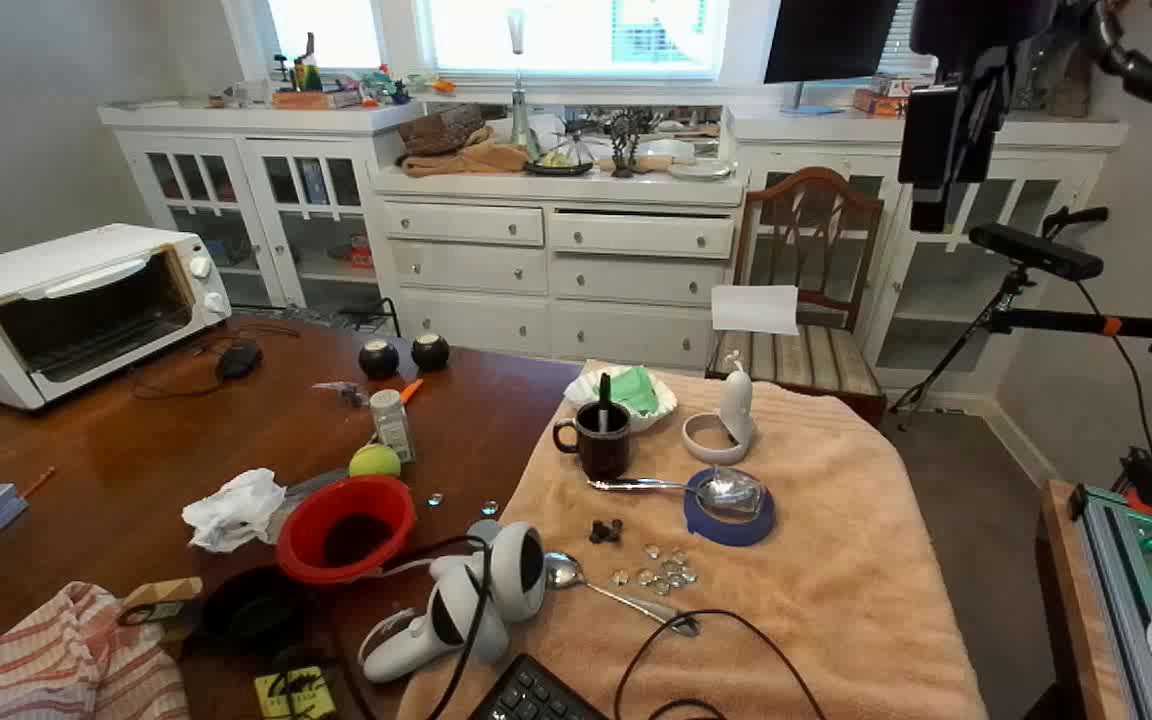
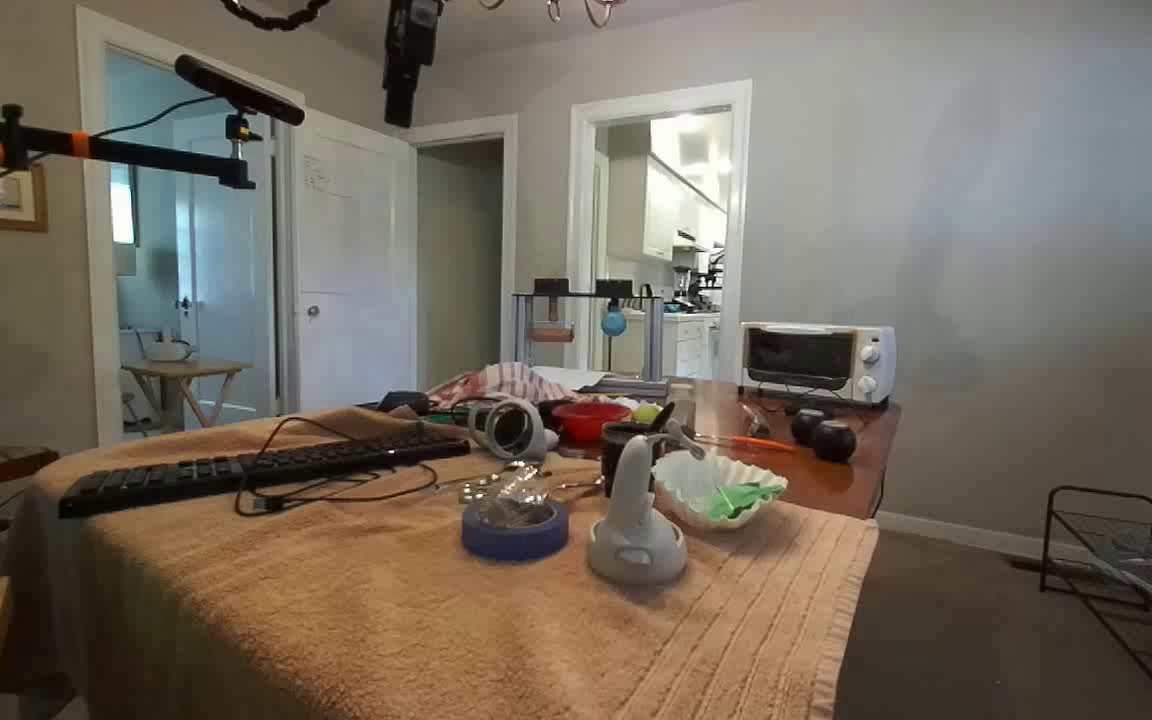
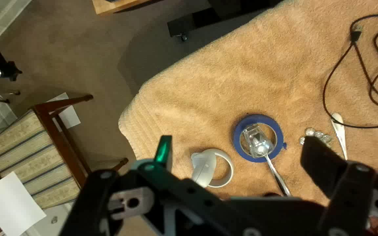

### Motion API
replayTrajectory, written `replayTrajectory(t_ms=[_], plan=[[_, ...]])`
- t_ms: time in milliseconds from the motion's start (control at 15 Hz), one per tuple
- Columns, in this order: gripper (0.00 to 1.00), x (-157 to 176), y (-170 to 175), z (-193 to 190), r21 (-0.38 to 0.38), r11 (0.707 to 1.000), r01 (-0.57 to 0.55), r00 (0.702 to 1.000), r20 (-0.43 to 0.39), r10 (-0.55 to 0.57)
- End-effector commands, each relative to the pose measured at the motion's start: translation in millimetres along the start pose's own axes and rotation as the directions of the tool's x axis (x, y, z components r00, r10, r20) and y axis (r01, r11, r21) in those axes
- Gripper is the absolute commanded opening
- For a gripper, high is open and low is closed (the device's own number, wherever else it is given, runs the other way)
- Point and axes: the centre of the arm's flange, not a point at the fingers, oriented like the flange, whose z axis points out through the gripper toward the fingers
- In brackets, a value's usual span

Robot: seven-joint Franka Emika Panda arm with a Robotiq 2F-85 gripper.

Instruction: Remove the marker from the cup and put it on the table

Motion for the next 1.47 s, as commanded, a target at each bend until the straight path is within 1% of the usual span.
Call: replayTrajectory(t_ms=[0, 200, 267, 333, 400, 467, 533, 667, 733, 800, 933, 1067, 1133, 1267, 1400], plan=[[1.0, 0, 0, 0, 0.0, 1.0, 0.0, 1.0, 0.0, 0.0], [1.0, 0, 0, 0, 0.0, 1.0, 0.0, 1.0, 0.0, 0.0], [1.0, 3, -5, 1, -0.002, 1.0, -0.015, 1.0, 0.005, 0.015], [1.0, 13, -17, 3, 0.003, 0.999, -0.04, 0.999, 0.011, 0.04], [1.0, 22, -25, 3, 0.0, 0.997, -0.075, 0.997, 0.032, 0.075], [1.0, 39, -38, 1, 0.01, 0.989, -0.146, 0.986, 0.082, 0.145], [1.0, 51, -47, 0, 0.008, 0.982, -0.19, 0.976, 0.111, 0.188], [1.0, 83, -66, 0, 0.019, 0.962, -0.272, 0.952, 0.152, 0.266], [1.0, 106, -75, 3, 0.027, 0.95, -0.312, 0.937, 0.175, 0.303], [1.0, 121, -81, 7, 0.036, 0.936, -0.35, 0.92, 0.201, 0.336], [1.0, 157, -87, 17, 0.057, 0.902, -0.429, 0.88, 0.251, 0.402], [1.0, 194, -92, 33, 0.075, 0.853, -0.517, 0.831, 0.281, 0.48], [1.0, 214, -92, 44, 0.096, 0.825, -0.557, 0.807, 0.297, 0.51], [1.0, 247, -89, 60, 0.125, 0.761, -0.636, 0.752, 0.323, 0.575], [1.0, 276, -87, 82, 0.14, 0.687, -0.713, 0.686, 0.345, 0.641]])
